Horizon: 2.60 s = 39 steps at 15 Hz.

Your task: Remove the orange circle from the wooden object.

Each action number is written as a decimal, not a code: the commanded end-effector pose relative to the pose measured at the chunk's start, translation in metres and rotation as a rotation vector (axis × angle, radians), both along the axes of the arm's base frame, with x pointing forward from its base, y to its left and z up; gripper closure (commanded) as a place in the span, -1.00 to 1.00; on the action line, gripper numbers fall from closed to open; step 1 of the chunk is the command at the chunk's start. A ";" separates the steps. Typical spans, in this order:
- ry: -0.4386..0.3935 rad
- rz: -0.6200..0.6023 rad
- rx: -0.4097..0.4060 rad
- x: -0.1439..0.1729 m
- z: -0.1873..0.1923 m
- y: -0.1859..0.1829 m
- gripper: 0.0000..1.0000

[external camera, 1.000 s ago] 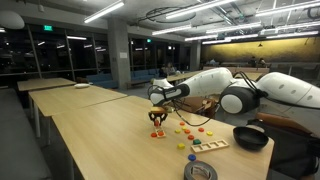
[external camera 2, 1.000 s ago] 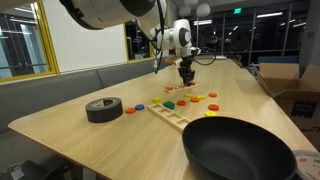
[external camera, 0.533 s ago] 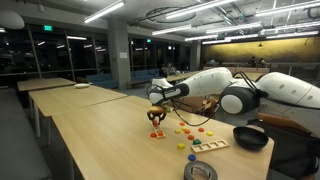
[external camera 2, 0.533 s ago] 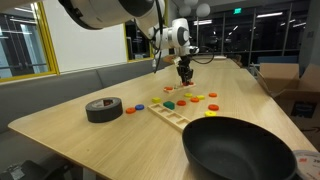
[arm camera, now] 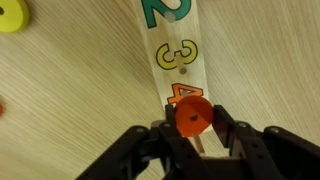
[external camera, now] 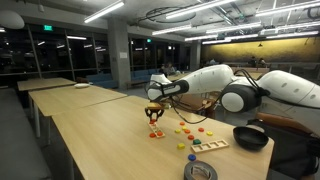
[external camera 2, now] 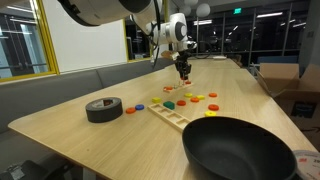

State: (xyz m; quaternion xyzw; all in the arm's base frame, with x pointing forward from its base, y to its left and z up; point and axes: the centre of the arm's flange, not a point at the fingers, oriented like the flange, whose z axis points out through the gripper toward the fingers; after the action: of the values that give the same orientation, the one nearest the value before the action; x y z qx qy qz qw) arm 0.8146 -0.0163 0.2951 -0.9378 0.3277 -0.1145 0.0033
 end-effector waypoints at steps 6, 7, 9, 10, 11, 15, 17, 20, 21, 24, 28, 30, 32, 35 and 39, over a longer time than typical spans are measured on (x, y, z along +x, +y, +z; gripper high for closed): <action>0.018 0.139 0.071 -0.043 0.059 0.049 0.64; 0.029 0.167 0.084 -0.054 0.063 0.061 0.64; 0.055 0.214 0.100 -0.072 0.067 0.084 0.64; 0.067 0.232 0.105 -0.080 0.068 0.096 0.64; 0.081 0.250 0.108 -0.091 0.066 0.105 0.64; 0.157 0.298 0.122 -0.129 0.046 0.131 0.64; 0.200 0.313 0.125 -0.147 0.031 0.137 0.64; 0.260 0.326 0.117 -0.177 0.006 0.142 0.64; 0.272 0.331 0.122 -0.188 -0.001 0.142 0.64; 0.257 0.334 0.120 -0.219 -0.014 0.144 0.64; 0.203 0.333 0.129 -0.254 -0.022 0.147 0.64; 0.177 0.331 0.140 -0.271 -0.025 0.147 0.64; 0.168 0.335 0.143 -0.287 -0.029 0.148 0.64; 0.168 0.350 0.136 -0.304 -0.033 0.150 0.64; 0.173 0.370 0.127 -0.315 -0.036 0.157 0.64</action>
State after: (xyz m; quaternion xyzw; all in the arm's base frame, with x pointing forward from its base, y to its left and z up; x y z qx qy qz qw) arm 0.5190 0.1380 0.2496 -0.9853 0.1648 0.0043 0.0443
